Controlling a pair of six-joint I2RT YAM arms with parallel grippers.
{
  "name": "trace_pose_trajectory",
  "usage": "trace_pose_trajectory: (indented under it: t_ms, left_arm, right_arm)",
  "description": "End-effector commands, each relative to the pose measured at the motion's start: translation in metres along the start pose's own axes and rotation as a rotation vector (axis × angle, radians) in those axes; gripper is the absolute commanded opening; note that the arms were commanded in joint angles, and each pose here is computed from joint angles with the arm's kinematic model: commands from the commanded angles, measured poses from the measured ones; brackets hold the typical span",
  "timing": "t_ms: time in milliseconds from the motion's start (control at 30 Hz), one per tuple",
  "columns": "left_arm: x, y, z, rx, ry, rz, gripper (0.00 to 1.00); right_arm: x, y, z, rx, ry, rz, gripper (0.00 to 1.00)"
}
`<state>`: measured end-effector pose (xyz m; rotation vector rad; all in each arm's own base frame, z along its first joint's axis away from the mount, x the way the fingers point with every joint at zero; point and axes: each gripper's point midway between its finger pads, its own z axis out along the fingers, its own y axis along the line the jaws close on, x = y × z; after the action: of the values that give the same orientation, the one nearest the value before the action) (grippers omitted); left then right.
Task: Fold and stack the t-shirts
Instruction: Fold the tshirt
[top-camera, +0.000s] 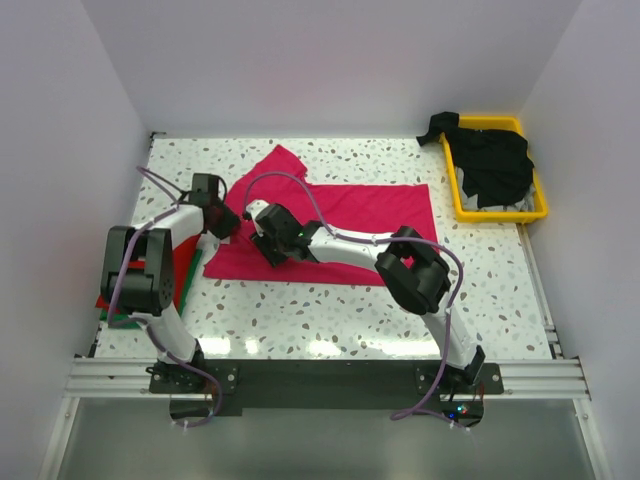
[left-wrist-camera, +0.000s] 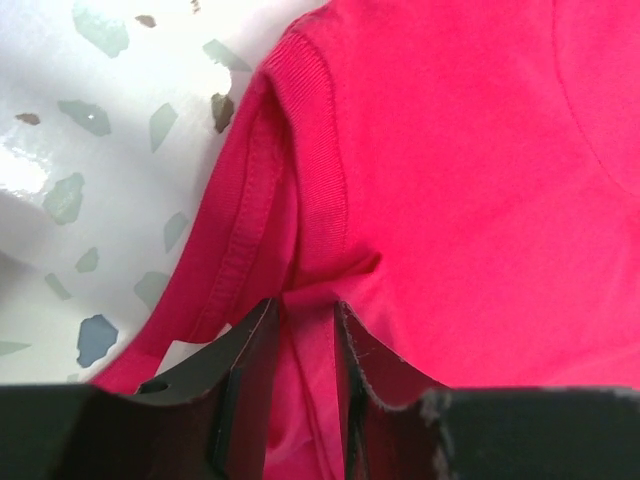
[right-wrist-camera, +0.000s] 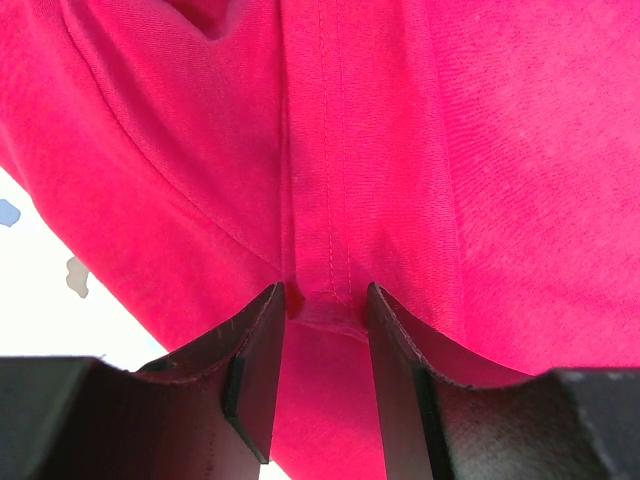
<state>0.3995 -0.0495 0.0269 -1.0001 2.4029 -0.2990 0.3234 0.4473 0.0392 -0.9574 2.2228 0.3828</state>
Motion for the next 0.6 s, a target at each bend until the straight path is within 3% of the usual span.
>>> trace_pose_trajectory:
  t_ms: [0,400,567]
  left_arm:
    - [-0.021,-0.026,-0.001,0.06,-0.066,-0.015,0.33]
    - [-0.022,-0.042,-0.001,0.089,-0.066,0.012,0.01]
    - [-0.026,-0.05,-0.007,0.117,-0.074,0.021,0.0]
  right_arm:
    - [-0.011,0.004,-0.006,-0.014,-0.034,-0.015,0.43]
    - [-0.01,0.001,-0.006,0.003,-0.026,-0.026,0.42]
    - [-0.009,-0.002,-0.005,0.016,-0.018,-0.026,0.37]
